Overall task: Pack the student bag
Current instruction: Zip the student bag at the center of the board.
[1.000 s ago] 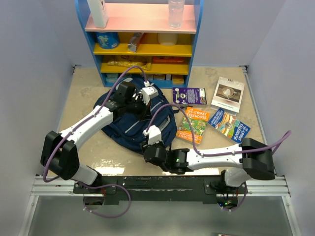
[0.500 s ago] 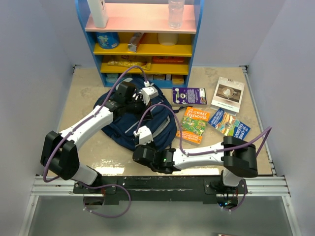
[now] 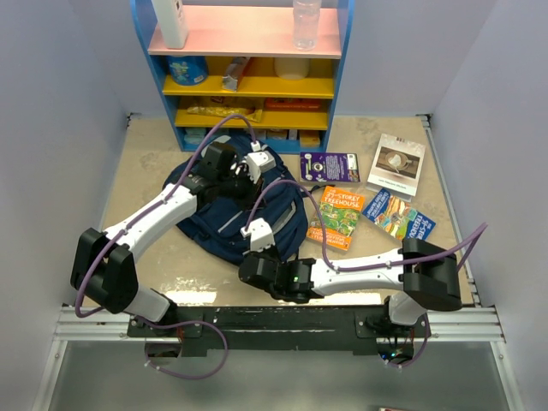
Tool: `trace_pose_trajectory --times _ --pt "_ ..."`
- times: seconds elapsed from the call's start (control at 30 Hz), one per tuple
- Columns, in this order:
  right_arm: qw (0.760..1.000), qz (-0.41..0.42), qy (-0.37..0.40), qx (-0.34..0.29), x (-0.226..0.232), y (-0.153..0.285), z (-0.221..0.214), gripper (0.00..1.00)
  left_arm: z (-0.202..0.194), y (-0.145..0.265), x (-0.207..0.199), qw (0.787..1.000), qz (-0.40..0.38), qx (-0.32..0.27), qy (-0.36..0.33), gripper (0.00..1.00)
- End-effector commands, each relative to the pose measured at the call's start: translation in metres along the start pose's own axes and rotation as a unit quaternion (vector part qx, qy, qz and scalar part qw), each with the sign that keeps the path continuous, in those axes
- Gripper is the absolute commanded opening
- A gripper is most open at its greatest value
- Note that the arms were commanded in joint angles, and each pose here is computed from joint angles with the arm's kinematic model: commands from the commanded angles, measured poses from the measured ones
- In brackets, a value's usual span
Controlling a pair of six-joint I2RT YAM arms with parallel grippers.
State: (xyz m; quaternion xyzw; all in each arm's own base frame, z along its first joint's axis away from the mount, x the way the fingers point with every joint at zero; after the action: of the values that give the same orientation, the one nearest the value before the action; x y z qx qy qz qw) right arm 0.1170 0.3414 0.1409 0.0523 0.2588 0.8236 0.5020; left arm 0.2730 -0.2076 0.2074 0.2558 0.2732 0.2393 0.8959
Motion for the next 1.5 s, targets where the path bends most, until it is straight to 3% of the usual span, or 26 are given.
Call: trace_pose_trajectory --times 0.0,0.07,0.13,0.33,0.5,0.67,1.2,1.47 --pt "1.000 -0.013 -0.014 -0.017 -0.013 0.008 0.005 0.00 0.017 0.012 -0.012 0.999 -0.025 -0.023 -0.038 0.28" --pt "1.000 -0.008 -0.015 -0.017 -0.010 0.006 0.005 0.00 0.015 0.016 -0.013 0.998 -0.027 -0.021 -0.048 0.44" --pt "1.000 -0.005 -0.017 -0.017 -0.008 0.005 0.006 0.00 0.017 0.025 -0.019 0.997 -0.030 -0.027 -0.061 0.53" --pt "0.999 -0.004 -0.028 -0.015 -0.013 0.006 0.005 0.00 0.011 0.060 -0.035 0.991 -0.065 -0.027 -0.111 0.71" --pt "0.999 0.011 -0.050 -0.010 -0.022 0.009 0.002 0.00 -0.020 0.063 -0.037 0.986 -0.098 0.015 -0.134 0.70" --pt "0.994 0.062 -0.089 0.001 -0.030 0.010 0.004 0.00 -0.049 0.054 -0.022 0.986 -0.068 0.038 -0.148 0.66" --pt "0.984 0.132 -0.117 -0.007 -0.026 0.010 0.025 0.00 -0.044 0.016 -0.026 0.983 -0.044 0.009 -0.177 0.66" --pt "0.984 0.128 -0.125 -0.011 -0.033 0.015 0.027 0.00 -0.069 0.016 -0.010 0.975 0.011 0.061 -0.212 0.53"
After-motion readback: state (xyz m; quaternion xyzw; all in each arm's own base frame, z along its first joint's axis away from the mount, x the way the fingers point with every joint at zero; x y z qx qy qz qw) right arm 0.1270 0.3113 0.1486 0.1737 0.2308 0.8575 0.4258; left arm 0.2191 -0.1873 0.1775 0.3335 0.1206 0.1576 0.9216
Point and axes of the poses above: each gripper's point midway between its finger pads, its own y axis back along the fingers, its own x axis along the line the jaws close on, z = x × y, the point moved 7 cm from there along y, back along the fingers, and after that the axes turned 10 degrees about y, right-handed, at the moved point
